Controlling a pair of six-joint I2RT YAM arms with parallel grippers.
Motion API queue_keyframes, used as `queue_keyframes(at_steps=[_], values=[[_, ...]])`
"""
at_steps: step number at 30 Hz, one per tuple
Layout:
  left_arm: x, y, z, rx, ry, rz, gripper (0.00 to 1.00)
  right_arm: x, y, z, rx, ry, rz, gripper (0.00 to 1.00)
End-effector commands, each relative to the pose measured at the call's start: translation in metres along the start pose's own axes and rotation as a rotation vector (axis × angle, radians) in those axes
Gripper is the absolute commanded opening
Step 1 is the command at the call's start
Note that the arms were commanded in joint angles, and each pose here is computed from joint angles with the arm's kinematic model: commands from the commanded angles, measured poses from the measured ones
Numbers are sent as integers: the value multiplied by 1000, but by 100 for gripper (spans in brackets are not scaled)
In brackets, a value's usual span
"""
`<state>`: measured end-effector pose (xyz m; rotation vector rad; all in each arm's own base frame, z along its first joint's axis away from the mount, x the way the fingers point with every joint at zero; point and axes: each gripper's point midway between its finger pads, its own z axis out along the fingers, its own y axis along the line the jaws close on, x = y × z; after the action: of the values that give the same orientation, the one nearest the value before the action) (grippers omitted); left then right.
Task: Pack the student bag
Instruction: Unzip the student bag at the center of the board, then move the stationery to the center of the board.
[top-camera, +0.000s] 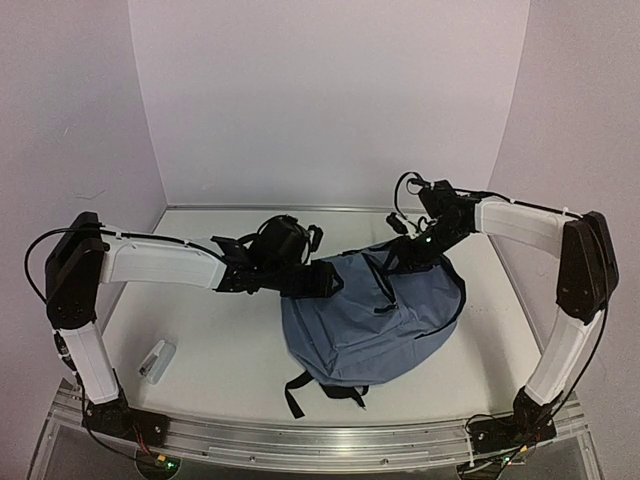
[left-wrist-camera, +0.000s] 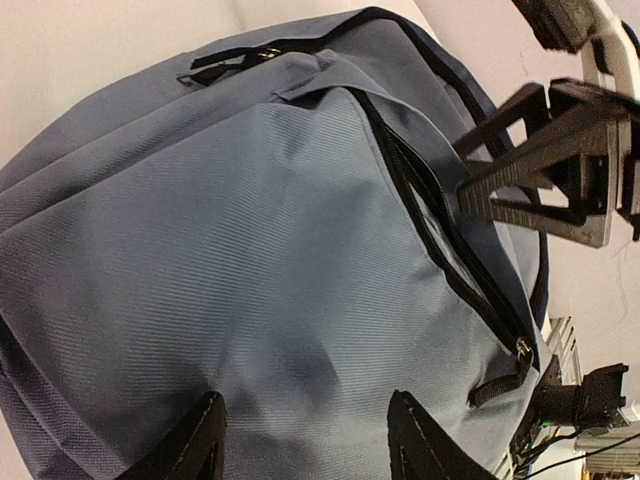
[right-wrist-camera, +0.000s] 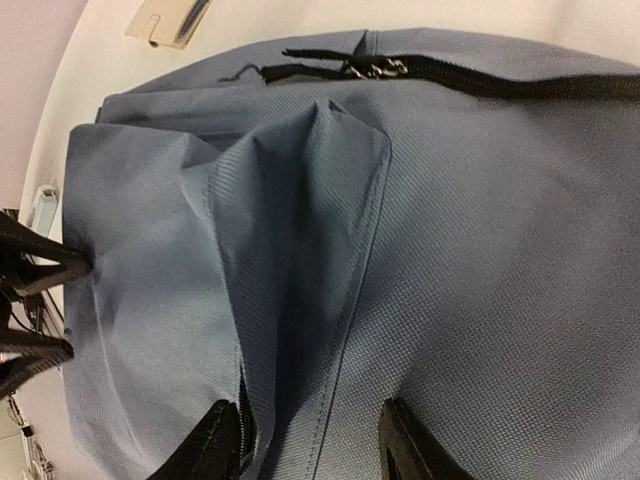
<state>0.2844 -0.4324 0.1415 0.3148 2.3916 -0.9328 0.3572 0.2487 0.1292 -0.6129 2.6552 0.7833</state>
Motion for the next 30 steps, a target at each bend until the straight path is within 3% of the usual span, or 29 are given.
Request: queue_keyframes(at_steps=[1, 3, 6, 9, 12, 16, 20, 23, 30], values=[[7, 41, 7, -104, 52, -100, 46, 16, -11, -6, 70, 34, -39, 39], [3, 59, 7, -136, 59, -135, 39, 20, -18, -7, 106, 39, -52, 32], [-10, 85, -1, -174, 43, -167, 38, 20, -18, -10, 112, 38, -53, 31], [-23, 90, -21, -209, 14, -129, 49, 11, -10, -20, 100, 8, -65, 35], [-25, 98, -58, -288, -16, -124, 70, -5, 2, -37, 82, -47, -86, 43], [2, 129, -110, -471, 28, -200, 83, -18, 17, -57, 49, -105, -108, 62], [46, 168, -170, -692, 83, -306, 92, -15, 28, -67, 17, -126, -134, 74], [75, 189, -206, -823, 117, -386, 99, -11, 34, -71, -7, -129, -145, 78], [107, 220, -245, -1055, 174, -460, 100, -4, 44, -75, -60, -130, -150, 81]])
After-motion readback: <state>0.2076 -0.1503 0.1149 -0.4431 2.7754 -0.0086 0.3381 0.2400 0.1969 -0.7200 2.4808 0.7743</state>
